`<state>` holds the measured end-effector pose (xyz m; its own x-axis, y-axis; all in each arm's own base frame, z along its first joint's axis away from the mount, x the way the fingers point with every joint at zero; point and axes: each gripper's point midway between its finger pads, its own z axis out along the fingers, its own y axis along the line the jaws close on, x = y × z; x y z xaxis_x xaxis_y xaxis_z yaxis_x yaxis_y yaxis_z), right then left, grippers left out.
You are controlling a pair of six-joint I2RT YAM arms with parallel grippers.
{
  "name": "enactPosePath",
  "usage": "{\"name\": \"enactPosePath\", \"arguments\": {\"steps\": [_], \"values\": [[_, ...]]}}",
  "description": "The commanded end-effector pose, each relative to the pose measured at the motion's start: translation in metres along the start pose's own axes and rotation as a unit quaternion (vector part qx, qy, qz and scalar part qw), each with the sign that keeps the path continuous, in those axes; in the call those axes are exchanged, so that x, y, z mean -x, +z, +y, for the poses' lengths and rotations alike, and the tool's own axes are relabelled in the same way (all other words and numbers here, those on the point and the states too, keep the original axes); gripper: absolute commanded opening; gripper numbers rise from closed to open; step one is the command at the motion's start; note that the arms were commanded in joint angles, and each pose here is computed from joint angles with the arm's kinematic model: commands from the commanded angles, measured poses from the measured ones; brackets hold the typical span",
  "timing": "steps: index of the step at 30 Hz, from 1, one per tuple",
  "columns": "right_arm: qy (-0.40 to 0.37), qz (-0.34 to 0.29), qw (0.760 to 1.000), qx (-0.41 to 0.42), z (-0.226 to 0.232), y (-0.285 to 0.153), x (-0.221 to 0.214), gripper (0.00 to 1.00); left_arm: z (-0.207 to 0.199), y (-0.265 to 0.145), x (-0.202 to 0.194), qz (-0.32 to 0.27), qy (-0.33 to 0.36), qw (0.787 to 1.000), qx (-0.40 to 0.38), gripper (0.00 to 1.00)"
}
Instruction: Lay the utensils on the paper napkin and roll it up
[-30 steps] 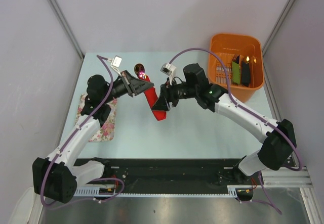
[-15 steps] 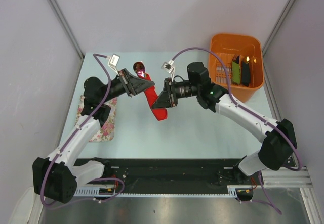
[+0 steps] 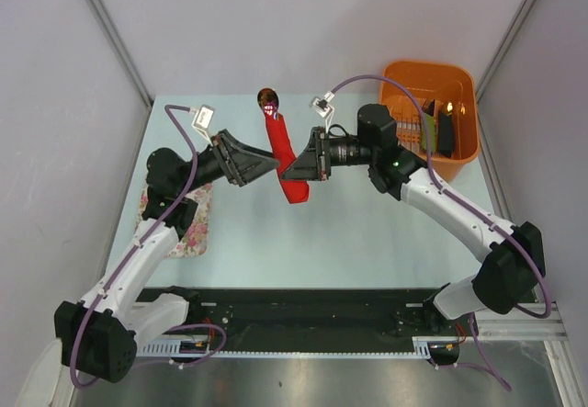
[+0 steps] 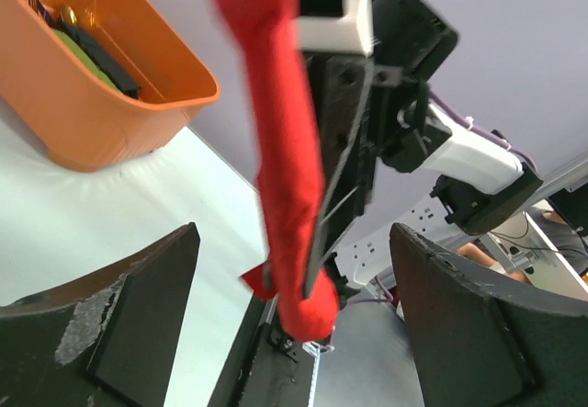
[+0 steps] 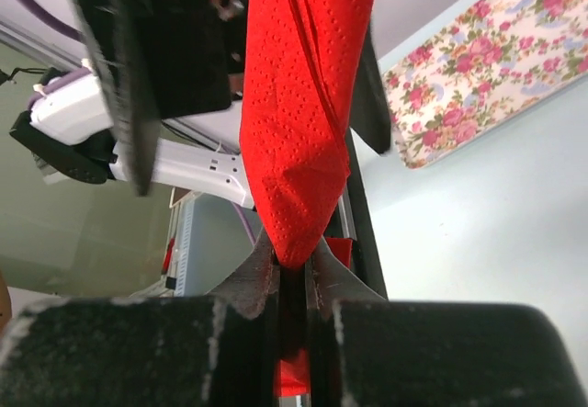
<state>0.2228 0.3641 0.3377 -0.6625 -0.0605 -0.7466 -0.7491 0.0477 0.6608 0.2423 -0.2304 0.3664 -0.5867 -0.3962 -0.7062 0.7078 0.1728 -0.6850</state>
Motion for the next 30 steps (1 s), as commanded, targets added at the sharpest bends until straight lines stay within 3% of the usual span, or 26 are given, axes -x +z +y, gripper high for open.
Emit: {"name": "enactPosePath", "arguments": {"steps": [1,7,23,26,29,30], "values": [[-0.076,-0.053,0.995,0.041,0.049,-0.012,0.034,0.0,-0.001,-0.004,-0.01,0.006,0.003,1.0,-0.007,0.89],[-0.083,-0.056,0.994,0.045,0.052,-0.011,0.035,0.0,-0.011,0.005,-0.014,0.008,-0.007,0.999,-0.032,0.83],[-0.083,-0.045,0.995,0.043,0.049,-0.003,0.025,0.0,-0.022,0.015,-0.004,-0.01,-0.032,0.997,-0.064,0.57],[-0.083,-0.044,0.995,0.044,0.05,-0.002,0.024,0.0,-0.024,0.016,-0.003,-0.011,-0.03,0.997,-0.067,0.43],[-0.082,-0.044,0.995,0.043,0.048,-0.002,0.024,0.0,-0.023,0.016,-0.003,-0.012,-0.029,0.997,-0.066,0.23],[-0.083,-0.044,0.995,0.042,0.048,-0.002,0.024,0.0,-0.022,0.016,-0.003,-0.013,-0.031,0.997,-0.064,0.11]]}}
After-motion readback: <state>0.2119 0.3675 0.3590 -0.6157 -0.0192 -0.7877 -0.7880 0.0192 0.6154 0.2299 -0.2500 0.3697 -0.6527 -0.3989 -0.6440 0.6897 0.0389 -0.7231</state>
